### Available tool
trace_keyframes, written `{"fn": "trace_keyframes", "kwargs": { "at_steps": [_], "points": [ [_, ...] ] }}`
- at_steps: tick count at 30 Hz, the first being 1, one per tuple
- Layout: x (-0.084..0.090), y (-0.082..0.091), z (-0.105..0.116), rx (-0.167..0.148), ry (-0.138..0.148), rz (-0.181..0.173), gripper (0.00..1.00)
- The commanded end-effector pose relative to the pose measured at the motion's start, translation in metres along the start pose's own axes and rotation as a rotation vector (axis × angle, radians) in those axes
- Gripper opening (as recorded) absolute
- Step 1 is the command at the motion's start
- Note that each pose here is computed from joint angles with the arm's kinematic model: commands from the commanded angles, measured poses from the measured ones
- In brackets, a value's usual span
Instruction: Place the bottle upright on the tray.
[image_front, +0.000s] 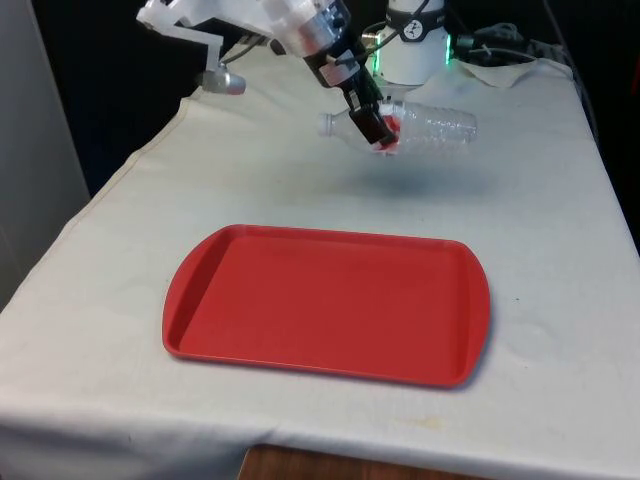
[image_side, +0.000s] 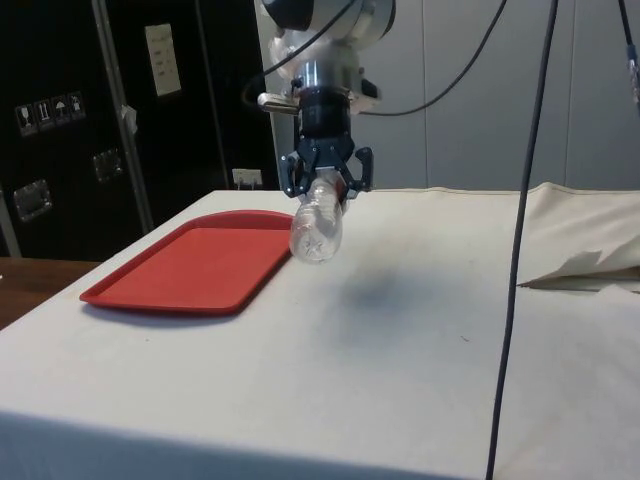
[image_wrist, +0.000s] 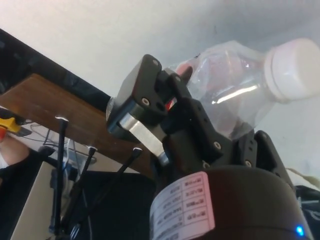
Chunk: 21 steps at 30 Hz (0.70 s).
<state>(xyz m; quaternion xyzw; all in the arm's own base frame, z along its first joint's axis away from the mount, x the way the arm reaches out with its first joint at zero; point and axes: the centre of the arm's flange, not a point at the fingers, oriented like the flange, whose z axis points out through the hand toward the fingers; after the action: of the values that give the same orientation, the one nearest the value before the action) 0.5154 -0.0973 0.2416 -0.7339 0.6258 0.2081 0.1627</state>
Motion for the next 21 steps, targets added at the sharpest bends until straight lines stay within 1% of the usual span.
{"fn": "trace_keyframes", "kwargs": {
  "at_steps": [1,3,4,5,6,10,11,12,13,17,19,20,21],
  "points": [
    [-0.003,0.0,-0.002,0.002,0.02,0.003,0.0],
    [-0.005,-0.002,-0.005,0.001,0.033,0.001,0.0],
    [-0.003,-0.001,-0.003,-0.005,0.016,-0.003,0.0],
    [-0.006,-0.002,-0.005,0.0,0.036,0.0,0.0],
    [-0.006,-0.002,-0.005,0.0,0.036,0.0,0.0],
    [-0.01,-0.004,-0.009,-0.001,0.058,-0.003,0.0],
    [-0.009,-0.004,-0.008,-0.007,0.043,-0.006,0.0],
    [-0.012,-0.004,-0.01,-0.001,0.062,-0.004,0.0],
    [-0.013,-0.005,-0.011,-0.003,0.07,-0.004,0.0],
    [-0.016,-0.007,-0.014,-0.003,0.085,-0.007,0.0],
    [-0.019,-0.008,-0.016,-0.005,0.099,-0.009,0.0],
    [-0.018,-0.008,-0.014,-0.013,0.085,-0.012,0.0],
    [-0.02,-0.008,-0.016,-0.007,0.102,-0.009,0.0]
  ]
}}
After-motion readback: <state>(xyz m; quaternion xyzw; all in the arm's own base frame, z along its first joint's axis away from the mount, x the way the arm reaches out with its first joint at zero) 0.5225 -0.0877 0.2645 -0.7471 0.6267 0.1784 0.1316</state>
